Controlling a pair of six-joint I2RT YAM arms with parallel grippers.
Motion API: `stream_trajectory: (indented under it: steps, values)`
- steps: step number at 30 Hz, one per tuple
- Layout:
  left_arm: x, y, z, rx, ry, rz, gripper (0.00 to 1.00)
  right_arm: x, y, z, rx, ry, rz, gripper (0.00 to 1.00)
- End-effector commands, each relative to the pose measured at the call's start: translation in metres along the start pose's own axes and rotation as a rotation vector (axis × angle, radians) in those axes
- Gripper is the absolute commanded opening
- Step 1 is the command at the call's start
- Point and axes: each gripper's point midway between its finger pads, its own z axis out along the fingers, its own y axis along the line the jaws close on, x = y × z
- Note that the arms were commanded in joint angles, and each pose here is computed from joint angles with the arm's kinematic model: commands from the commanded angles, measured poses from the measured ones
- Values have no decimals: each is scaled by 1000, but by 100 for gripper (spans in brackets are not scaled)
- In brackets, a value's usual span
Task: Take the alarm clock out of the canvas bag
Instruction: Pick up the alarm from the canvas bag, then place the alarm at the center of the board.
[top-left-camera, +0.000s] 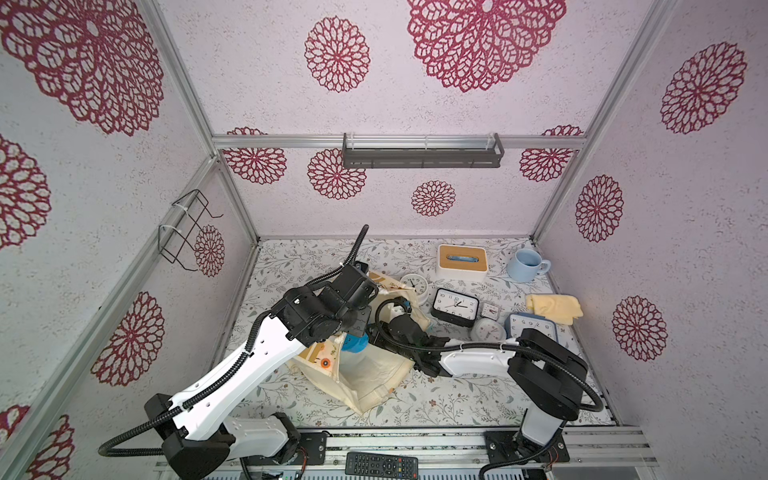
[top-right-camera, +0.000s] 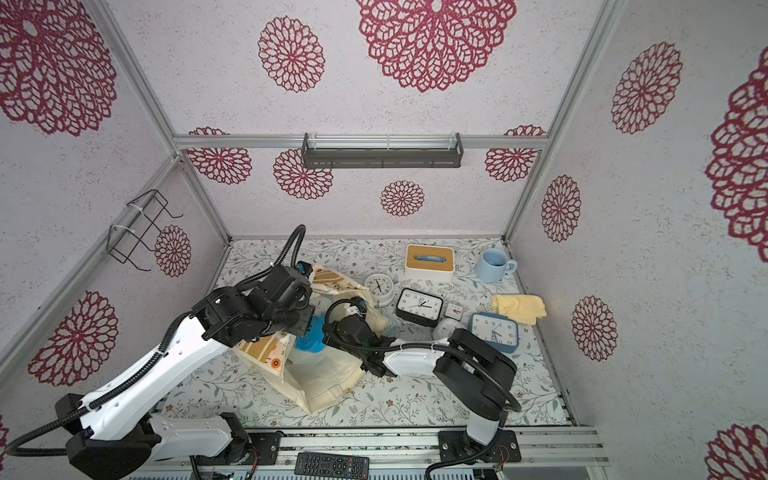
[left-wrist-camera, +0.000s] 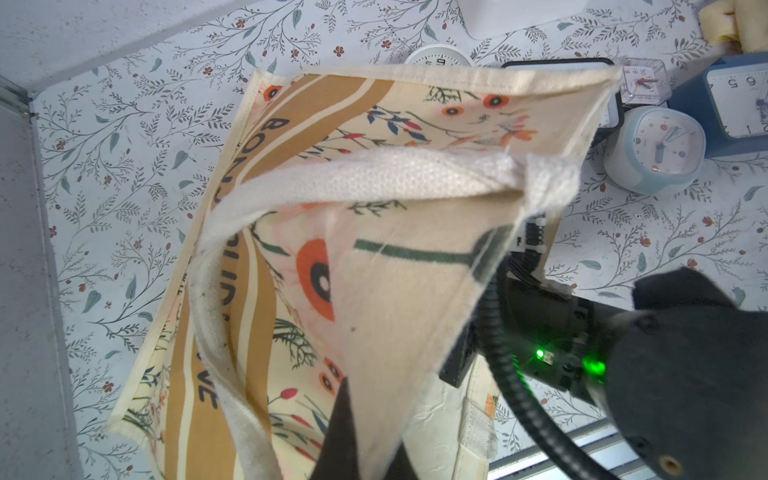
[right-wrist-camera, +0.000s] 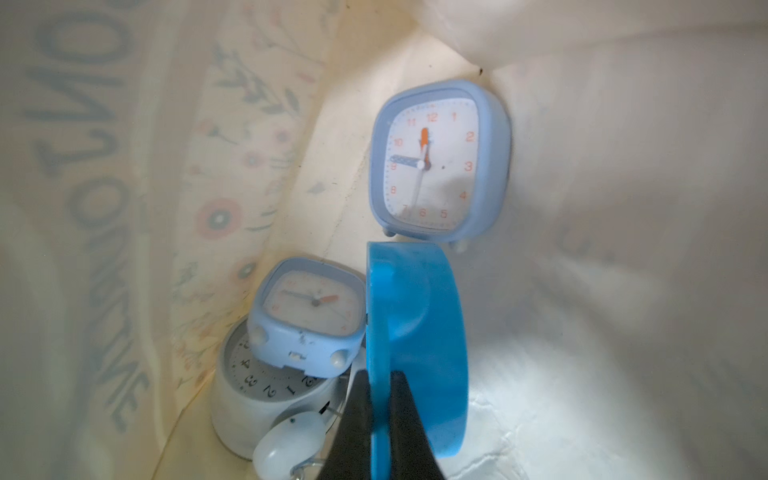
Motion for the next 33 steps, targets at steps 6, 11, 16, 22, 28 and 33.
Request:
stream_trajectory:
  steps: [6, 11, 16, 22, 28, 33]
  values:
    - [-3, 7, -11, 20, -45, -16, 0, -26, 63, -69, -54, 49, -296, 0]
    - [-7, 12, -16, 8, -67, -9, 0, -36, 58, -128, 5, 68, -413, 0]
    - [-13, 9, -17, 26, -94, -25, 0, -44, 18, -190, 166, 65, -432, 0]
    - [-14, 6, -12, 31, -94, -25, 0, -66, -24, -257, 327, -38, -383, 0]
    - [-15, 5, -11, 36, -96, -15, 0, -79, -73, -292, 544, -77, -344, 0]
    - [-16, 3, -12, 44, -101, -12, 0, -82, -101, -281, 698, -17, -372, 0]
